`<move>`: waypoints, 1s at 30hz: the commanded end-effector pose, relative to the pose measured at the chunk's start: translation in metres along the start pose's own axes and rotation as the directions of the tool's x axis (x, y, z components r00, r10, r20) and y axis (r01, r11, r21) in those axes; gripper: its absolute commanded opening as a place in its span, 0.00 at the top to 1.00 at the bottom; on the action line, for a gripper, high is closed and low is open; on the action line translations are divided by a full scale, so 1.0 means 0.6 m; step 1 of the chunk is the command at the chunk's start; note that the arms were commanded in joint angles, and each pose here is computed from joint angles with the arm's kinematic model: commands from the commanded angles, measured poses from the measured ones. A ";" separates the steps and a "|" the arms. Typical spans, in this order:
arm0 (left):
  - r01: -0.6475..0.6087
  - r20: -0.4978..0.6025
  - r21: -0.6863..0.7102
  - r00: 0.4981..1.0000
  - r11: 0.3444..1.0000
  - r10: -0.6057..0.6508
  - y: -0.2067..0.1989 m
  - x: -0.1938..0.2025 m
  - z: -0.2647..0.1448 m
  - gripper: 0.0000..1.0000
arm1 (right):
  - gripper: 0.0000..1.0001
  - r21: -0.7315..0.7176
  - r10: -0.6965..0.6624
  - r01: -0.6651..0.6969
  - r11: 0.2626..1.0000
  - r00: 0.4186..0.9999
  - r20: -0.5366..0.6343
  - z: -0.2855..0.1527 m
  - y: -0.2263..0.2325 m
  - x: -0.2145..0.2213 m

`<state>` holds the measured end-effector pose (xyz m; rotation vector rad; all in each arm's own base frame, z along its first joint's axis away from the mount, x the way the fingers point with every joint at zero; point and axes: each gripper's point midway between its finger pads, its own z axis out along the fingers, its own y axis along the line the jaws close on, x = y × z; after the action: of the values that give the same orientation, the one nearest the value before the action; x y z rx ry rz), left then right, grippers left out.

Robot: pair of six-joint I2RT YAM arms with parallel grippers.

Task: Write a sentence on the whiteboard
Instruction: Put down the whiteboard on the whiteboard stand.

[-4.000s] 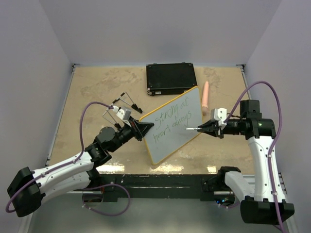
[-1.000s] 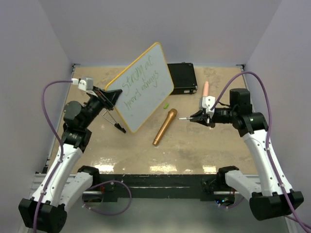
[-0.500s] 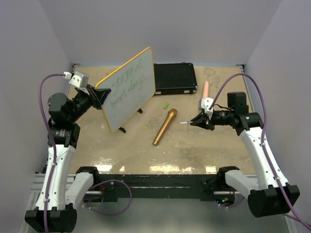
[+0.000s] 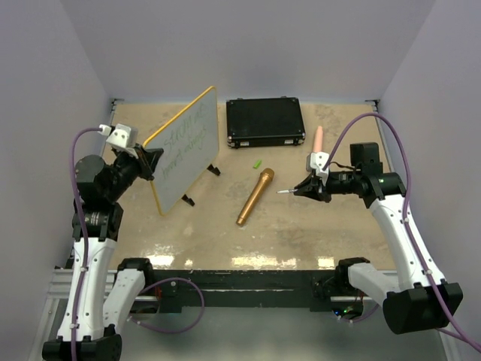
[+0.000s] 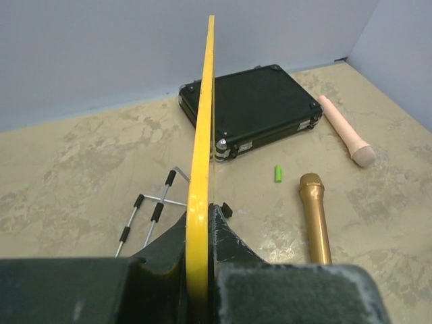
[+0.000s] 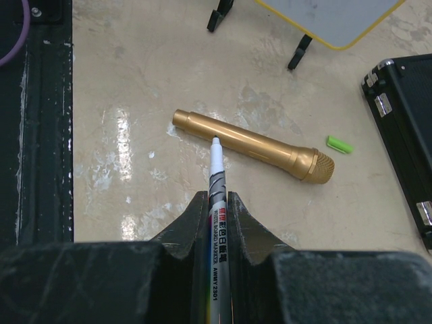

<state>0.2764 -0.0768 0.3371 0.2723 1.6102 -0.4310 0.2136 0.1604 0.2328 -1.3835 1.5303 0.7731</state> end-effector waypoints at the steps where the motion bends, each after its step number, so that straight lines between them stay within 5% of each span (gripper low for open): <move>1: -0.078 0.177 -0.003 0.981 0.997 0.078 -0.001 -0.071 0.001 1.00 | 1.00 -0.007 -0.010 0.011 1.000 1.000 0.026 -0.001 0.005 -0.009; 15: -0.037 0.101 -0.052 0.994 0.998 0.042 0.077 0.016 0.031 1.00 | 1.00 -0.022 0.004 -0.003 1.000 1.000 0.025 0.002 0.007 -0.005; 30: -0.278 -0.023 -0.185 0.960 0.943 0.278 0.177 0.115 0.043 1.00 | 1.00 -0.079 0.007 -0.005 0.997 0.999 0.034 0.005 0.022 -0.002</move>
<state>0.3129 -0.0617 0.2705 0.3139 1.5929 -0.4878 0.2085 0.1622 0.2255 -1.4023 1.5348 0.8211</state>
